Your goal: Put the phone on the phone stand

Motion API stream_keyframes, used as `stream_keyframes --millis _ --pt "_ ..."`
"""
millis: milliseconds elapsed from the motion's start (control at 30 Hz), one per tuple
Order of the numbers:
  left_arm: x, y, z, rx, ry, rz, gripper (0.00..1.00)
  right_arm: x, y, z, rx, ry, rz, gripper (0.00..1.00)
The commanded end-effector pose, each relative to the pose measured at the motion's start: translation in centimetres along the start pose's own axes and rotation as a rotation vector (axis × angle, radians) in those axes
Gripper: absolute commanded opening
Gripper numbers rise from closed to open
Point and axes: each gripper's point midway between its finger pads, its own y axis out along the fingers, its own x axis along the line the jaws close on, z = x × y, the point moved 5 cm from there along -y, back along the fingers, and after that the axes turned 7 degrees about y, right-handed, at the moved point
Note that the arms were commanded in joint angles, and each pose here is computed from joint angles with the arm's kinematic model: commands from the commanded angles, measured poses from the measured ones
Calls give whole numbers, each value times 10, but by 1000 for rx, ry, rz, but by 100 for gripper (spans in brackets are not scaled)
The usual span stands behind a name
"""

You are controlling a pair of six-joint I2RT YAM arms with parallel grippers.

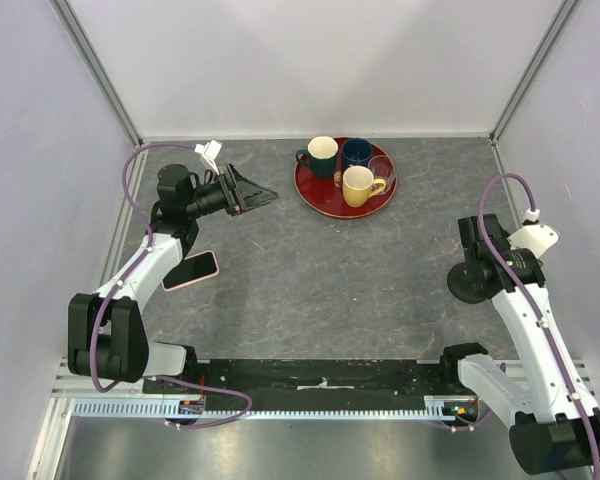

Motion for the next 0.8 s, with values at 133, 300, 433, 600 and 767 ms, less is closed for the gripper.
stream_keyframes --millis 133,300,433,600,767 --pt "-18 0 -13 -4 33 63 77 -1 19 -8 -3 1 64 45" --pt "-19 0 -13 -4 36 67 77 2 27 -10 27 -20 57 27" --pt "-20 0 -13 -6 35 68 77 13 23 -10 31 -31 -83 3" --pt "-18 0 -12 -3 27 66 77 25 7 -10 59 -70 -279 0" --pt "-16 1 -11 2 15 64 77 57 -19 14 224 -83 -585 0"
